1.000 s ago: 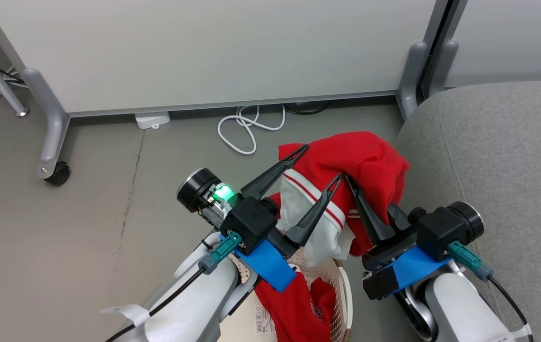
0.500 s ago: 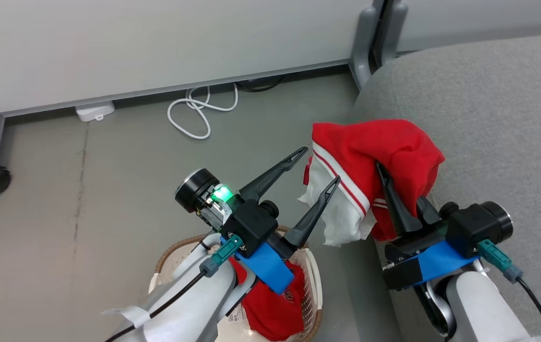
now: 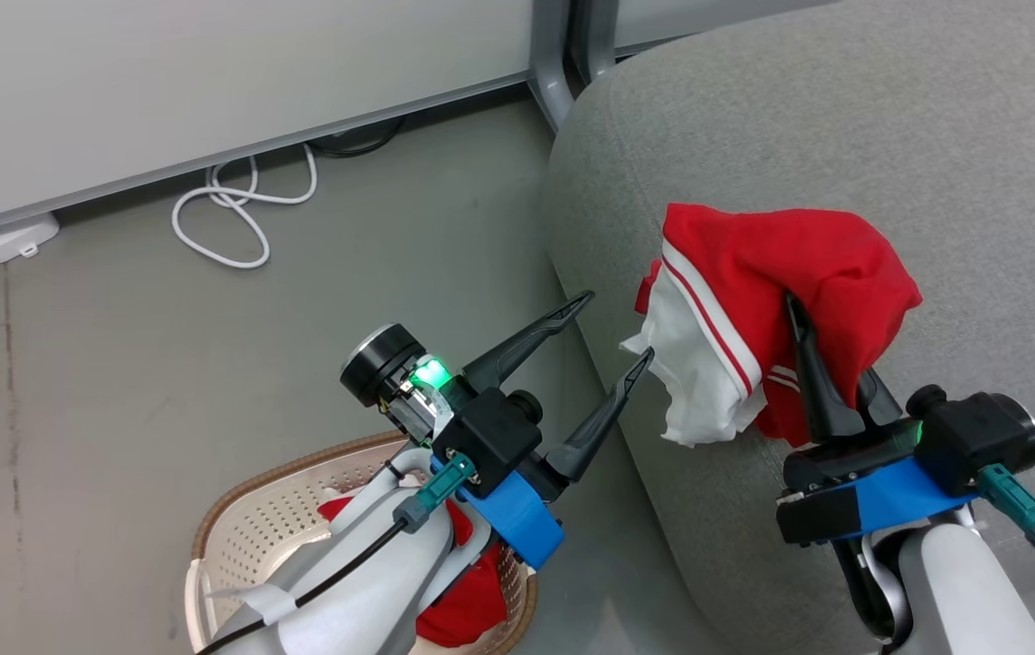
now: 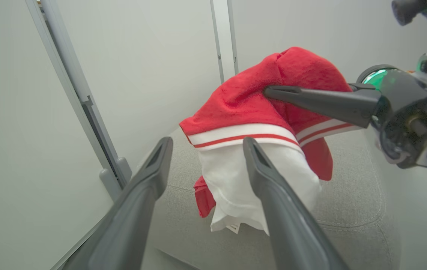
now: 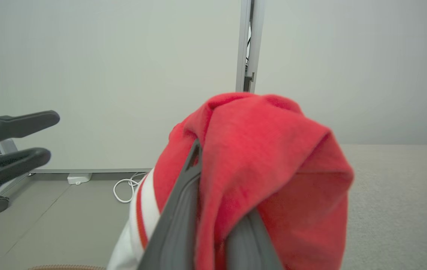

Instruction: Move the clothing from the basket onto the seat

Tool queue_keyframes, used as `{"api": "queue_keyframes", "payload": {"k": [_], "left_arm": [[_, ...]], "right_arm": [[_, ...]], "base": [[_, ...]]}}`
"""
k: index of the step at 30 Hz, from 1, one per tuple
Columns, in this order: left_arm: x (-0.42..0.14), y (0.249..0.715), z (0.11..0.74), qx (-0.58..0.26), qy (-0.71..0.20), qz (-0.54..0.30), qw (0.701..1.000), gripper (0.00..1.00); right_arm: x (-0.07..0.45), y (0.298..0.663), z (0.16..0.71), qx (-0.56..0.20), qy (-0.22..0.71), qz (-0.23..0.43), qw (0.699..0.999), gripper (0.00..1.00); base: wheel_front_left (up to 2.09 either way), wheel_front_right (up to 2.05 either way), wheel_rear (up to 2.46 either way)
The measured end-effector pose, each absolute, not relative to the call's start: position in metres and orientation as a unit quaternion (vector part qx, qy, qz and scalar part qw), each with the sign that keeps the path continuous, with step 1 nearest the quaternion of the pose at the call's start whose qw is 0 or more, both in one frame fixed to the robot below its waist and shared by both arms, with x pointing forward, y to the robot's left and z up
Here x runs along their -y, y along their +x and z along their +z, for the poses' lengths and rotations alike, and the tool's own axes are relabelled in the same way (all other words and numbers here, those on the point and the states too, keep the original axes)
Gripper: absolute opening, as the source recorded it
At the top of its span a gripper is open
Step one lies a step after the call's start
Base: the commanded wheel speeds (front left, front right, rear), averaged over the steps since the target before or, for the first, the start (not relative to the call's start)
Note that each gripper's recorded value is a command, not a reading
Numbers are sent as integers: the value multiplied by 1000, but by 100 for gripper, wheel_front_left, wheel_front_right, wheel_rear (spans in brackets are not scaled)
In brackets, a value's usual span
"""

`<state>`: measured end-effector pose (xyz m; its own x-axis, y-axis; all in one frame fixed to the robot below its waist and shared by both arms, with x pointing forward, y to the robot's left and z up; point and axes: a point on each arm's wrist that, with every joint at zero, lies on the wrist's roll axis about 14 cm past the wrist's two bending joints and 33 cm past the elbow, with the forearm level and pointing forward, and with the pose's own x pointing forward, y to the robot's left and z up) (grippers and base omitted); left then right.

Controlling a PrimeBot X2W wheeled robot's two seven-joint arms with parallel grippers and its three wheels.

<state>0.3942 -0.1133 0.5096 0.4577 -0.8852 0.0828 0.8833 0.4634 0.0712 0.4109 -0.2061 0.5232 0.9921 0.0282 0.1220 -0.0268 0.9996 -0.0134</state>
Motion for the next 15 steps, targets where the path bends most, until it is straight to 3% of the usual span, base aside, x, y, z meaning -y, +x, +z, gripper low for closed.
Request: {"api": "queue_keyframes", "payload": {"k": [15], "left_arm": [[129,386,512,58,10,-541,839,100]], "right_arm": [[245,392,532,71,-14,-48,996,0]], "base": [[0,0,0]]}}
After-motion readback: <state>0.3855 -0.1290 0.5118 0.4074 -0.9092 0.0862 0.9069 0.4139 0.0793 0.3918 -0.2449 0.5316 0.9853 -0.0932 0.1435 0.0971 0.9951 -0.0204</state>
